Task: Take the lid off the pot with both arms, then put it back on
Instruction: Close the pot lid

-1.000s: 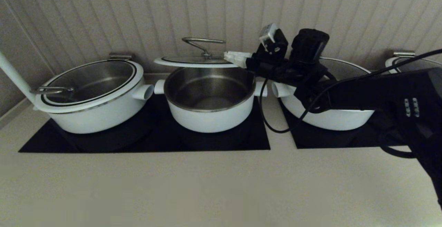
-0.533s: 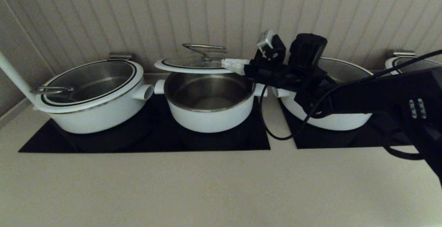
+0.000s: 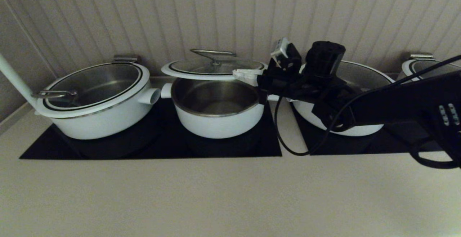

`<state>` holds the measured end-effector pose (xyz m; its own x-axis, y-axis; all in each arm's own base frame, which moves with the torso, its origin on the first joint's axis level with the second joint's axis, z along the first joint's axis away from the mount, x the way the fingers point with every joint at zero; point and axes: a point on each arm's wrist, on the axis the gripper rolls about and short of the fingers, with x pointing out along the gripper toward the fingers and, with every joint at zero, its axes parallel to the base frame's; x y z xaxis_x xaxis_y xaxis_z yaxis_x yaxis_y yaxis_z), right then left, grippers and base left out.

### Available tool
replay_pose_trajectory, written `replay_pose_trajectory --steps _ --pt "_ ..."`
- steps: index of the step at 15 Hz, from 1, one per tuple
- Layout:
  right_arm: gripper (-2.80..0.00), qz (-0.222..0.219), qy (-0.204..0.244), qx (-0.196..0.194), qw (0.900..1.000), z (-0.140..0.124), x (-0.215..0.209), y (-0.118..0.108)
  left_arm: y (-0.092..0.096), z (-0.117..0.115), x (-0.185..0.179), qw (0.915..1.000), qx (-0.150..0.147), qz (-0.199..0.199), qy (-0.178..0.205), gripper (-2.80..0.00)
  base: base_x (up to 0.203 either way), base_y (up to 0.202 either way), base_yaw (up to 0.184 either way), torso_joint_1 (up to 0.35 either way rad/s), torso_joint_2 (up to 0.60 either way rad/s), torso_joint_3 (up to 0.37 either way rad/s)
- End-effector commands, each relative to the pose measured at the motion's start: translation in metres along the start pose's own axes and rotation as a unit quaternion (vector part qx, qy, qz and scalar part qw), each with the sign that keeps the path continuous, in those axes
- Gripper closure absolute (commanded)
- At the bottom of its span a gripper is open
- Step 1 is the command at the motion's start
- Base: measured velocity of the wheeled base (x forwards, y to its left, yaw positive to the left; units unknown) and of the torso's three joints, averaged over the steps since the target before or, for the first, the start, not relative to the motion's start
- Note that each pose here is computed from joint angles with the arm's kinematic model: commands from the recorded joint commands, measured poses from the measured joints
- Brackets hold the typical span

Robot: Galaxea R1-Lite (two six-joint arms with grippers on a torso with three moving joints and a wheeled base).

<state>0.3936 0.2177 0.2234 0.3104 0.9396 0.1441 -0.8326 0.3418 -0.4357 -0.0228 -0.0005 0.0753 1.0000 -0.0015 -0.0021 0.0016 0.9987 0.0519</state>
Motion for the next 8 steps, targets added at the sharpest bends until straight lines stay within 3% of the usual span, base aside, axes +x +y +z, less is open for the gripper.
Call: replay_pose_trajectory --steps 1,8 --pt "0.00 0.003 0.001 0.001 1.000 0.0039 -0.0047 0.0039 0.0000 0.0001 0.0000 1.0000 0.000 0.000 -0.001 0.00 0.000 0.000 0.000 0.000 0.00 0.000" --pt "0.00 0.004 0.004 0.004 1.000 -0.0001 -0.0107 0.0114 0.0000 0.0000 0.0001 1.0000 0.000 0.000 0.000 0.00 0.000 0.000 0.000 0.000 0.00 0.000"
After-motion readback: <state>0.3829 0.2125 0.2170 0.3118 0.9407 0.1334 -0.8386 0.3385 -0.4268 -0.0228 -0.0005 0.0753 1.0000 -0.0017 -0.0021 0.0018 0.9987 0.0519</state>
